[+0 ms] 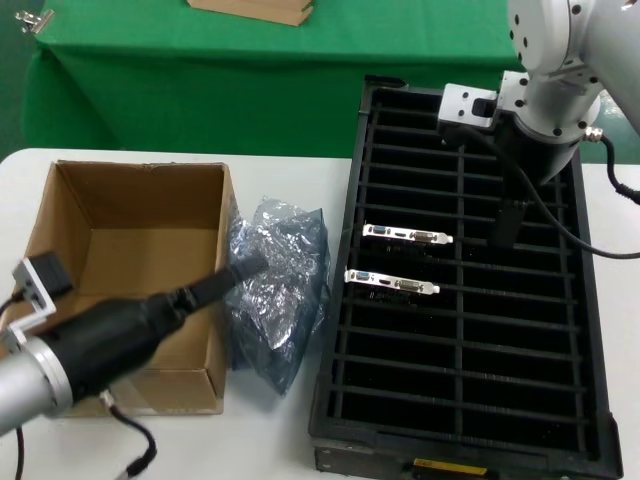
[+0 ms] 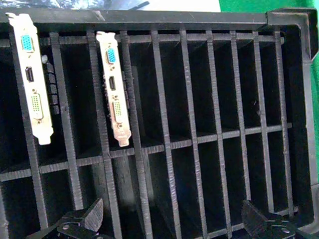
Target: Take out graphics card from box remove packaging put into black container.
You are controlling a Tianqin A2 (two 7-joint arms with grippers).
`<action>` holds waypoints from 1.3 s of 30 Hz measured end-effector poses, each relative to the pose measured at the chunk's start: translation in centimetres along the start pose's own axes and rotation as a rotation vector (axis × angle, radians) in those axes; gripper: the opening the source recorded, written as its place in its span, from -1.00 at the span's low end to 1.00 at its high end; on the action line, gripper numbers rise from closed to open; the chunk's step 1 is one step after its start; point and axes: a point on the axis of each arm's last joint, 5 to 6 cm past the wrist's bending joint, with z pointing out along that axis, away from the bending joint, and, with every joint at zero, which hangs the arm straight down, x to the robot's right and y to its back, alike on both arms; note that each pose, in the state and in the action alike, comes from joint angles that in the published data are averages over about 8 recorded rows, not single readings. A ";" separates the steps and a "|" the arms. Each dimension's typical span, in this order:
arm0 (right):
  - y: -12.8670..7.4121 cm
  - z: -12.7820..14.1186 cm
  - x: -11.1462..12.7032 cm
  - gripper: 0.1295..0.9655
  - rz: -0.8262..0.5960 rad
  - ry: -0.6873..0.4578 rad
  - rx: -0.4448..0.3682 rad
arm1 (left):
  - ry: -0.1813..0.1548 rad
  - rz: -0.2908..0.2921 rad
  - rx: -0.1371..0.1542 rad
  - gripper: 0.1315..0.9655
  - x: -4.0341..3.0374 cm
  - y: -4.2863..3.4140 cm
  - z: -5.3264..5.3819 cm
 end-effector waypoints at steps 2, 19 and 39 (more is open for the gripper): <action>0.1 0.0 0.0 1.00 0.003 -0.001 -0.002 | 0.009 0.010 0.021 -0.03 0.22 -0.48 0.2; -0.1 -0.4 0.3 1.00 0.002 0.021 -0.001 | 0.078 0.142 0.252 0.63 1.27 -5.57 0.0; 1.0 4.1 -1.7 1.00 0.036 0.017 0.148 | 0.083 0.553 0.642 0.99 3.75 -9.00 -3.9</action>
